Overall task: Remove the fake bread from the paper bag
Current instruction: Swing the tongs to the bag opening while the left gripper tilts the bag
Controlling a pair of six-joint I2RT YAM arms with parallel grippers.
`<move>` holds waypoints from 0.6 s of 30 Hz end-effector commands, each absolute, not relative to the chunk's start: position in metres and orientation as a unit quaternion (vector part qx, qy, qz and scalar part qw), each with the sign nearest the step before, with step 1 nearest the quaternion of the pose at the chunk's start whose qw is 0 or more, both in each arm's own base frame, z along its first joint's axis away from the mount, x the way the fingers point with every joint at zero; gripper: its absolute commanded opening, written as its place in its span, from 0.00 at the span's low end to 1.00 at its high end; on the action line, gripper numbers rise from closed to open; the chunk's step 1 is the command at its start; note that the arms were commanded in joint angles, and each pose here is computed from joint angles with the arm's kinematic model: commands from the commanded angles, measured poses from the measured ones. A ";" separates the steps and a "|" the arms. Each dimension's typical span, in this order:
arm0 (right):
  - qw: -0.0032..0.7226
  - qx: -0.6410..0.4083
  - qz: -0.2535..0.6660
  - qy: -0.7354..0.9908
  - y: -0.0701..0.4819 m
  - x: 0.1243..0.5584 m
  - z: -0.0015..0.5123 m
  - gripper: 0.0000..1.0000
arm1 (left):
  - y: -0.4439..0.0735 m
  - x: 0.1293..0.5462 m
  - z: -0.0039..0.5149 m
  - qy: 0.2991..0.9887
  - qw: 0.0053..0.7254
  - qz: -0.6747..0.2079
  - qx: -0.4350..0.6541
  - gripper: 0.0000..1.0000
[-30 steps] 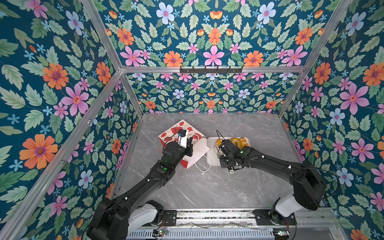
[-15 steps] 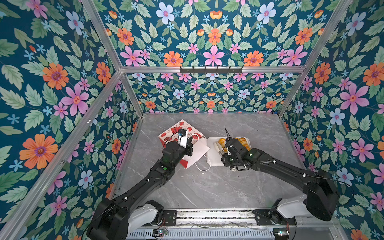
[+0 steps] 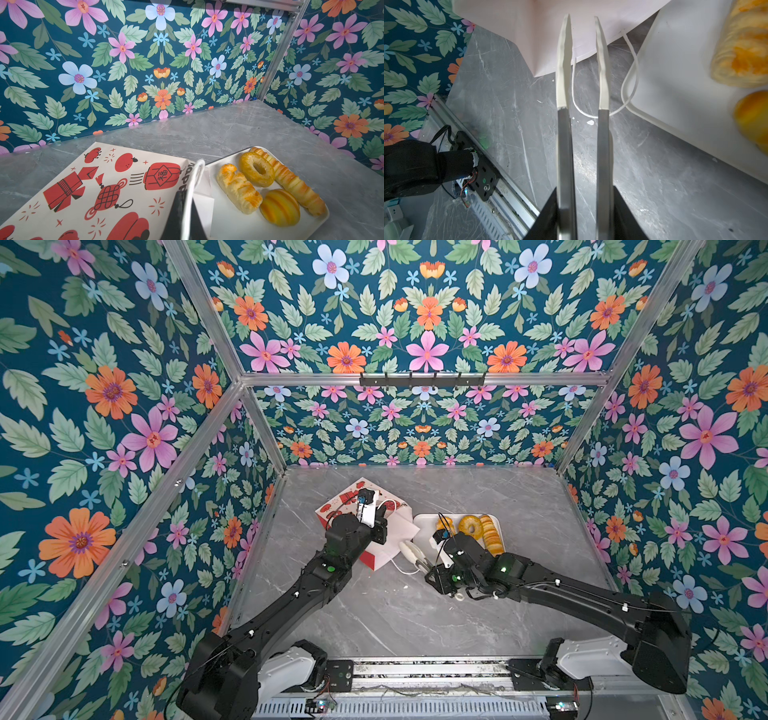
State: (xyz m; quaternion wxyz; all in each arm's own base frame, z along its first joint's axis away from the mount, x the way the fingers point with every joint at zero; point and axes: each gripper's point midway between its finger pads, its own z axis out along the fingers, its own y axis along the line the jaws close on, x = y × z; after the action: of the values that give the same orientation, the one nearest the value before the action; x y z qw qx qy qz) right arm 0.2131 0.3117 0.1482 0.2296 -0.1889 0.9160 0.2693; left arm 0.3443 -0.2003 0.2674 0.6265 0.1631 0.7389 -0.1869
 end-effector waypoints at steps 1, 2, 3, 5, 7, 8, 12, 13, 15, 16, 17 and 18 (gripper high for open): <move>0.266 -0.196 0.320 0.888 0.347 0.231 0.169 0.37 | -0.205 0.346 0.269 0.741 0.621 -0.190 0.173 0.00; 0.267 -0.201 0.321 0.886 0.355 0.235 0.169 0.36 | -0.205 0.347 0.269 0.743 0.618 -0.187 0.174 0.00; 0.268 -0.205 0.326 0.883 0.363 0.240 0.169 0.36 | -0.205 0.350 0.269 0.746 0.616 -0.183 0.175 0.00; 0.261 -0.212 0.335 0.880 0.379 0.246 0.168 0.36 | -0.205 0.354 0.270 0.751 0.614 -0.174 0.171 0.00; 0.248 -0.215 0.346 0.879 0.393 0.250 0.165 0.36 | -0.204 0.359 0.273 0.755 0.612 -0.163 0.170 0.00; 0.242 -0.215 0.352 0.878 0.398 0.250 0.163 0.36 | -0.204 0.360 0.274 0.757 0.611 -0.158 0.171 0.00; 0.210 -0.211 0.373 0.879 0.416 0.251 0.147 0.35 | -0.203 0.368 0.278 0.761 0.610 -0.138 0.176 0.00; 0.204 -0.211 0.379 0.878 0.420 0.250 0.145 0.35 | -0.204 0.369 0.279 0.760 0.610 -0.136 0.177 0.00; 0.189 -0.212 0.387 0.877 0.426 0.249 0.142 0.35 | -0.206 0.373 0.280 0.761 0.608 -0.132 0.182 0.00; 0.181 -0.213 0.390 0.877 0.429 0.249 0.141 0.35 | -0.207 0.376 0.281 0.763 0.606 -0.128 0.184 0.00; 0.176 -0.213 0.394 0.876 0.432 0.249 0.140 0.35 | -0.208 0.378 0.282 0.763 0.606 -0.126 0.186 0.00; 0.170 -0.214 0.401 0.875 0.435 0.249 0.140 0.35 | -0.209 0.380 0.283 0.763 0.606 -0.124 0.187 0.00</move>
State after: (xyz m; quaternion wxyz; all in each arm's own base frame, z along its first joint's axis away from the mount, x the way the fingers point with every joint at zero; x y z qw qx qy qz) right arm 0.2520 0.4198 0.1278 0.1814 -0.2096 0.8907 0.3602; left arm 0.3758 -0.2095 0.2811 0.6050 0.1786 0.7633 -0.1393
